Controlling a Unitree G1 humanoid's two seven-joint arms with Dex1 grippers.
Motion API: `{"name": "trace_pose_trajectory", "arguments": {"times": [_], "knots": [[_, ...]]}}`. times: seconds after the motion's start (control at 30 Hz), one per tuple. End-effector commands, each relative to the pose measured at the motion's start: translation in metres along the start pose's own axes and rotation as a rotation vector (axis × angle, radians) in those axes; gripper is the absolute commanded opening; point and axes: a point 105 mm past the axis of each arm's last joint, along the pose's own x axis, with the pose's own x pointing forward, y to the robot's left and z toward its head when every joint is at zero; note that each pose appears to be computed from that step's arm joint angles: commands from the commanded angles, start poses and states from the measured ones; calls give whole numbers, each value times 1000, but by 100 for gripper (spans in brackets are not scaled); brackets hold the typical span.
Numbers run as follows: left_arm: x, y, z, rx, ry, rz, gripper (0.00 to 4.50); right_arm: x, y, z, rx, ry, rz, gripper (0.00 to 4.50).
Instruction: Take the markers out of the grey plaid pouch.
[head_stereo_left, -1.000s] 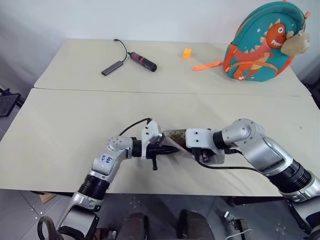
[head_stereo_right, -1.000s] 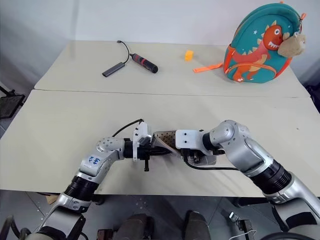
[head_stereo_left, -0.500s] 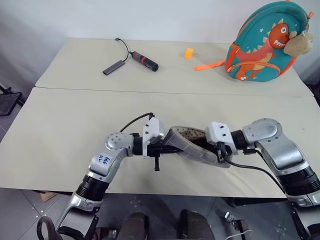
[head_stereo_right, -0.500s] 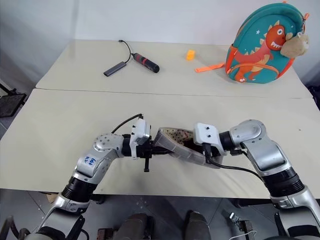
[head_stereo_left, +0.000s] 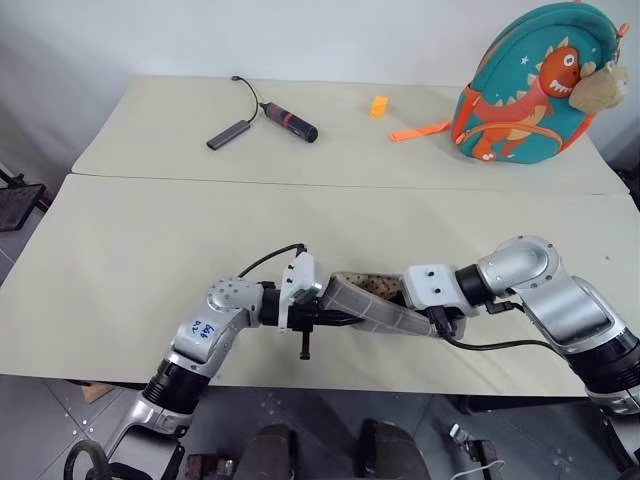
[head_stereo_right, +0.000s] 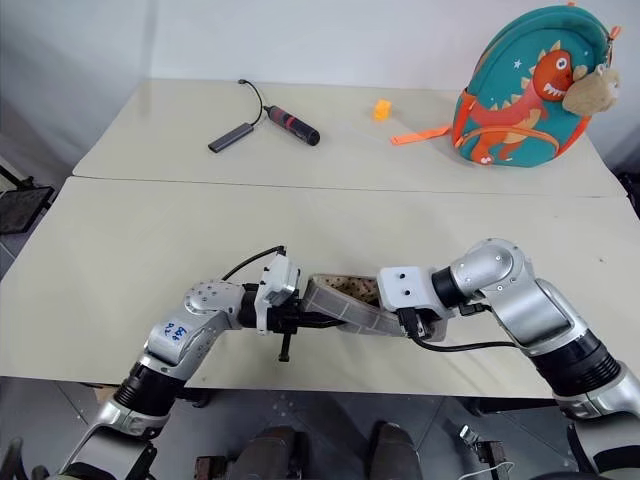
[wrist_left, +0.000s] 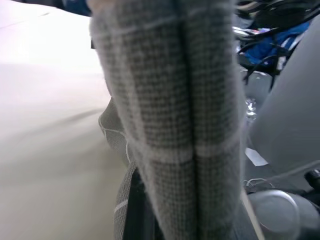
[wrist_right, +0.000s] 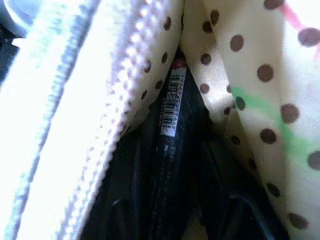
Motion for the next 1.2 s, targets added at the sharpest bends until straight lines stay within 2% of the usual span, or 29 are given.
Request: {"name": "trace_pose_trajectory", "arguments": {"times": [0.03, 0.1, 0.37, 0.67, 0.8, 1.2], "knots": [[-23, 9, 0, -27, 13, 58, 0, -20, -12, -20, 69, 113, -94, 109], [-23, 11, -6, -52, 40, 74, 0, -17, -12, -19, 75, 106, -93, 109], [-26, 8, -6, -48, 24, 58, 221, -15, -10, -15, 83, 85, -85, 109], [-22, 11, 6, 9, 33, 9, 225, -12, -5, -15, 88, 94, -53, 109], [-16, 21, 21, 57, 24, -12, 225, -8, 2, -16, 91, 102, -16, 109], [-1, 17, 21, 43, 30, -100, 225, -3, 0, -17, 100, 97, -27, 109]]}}
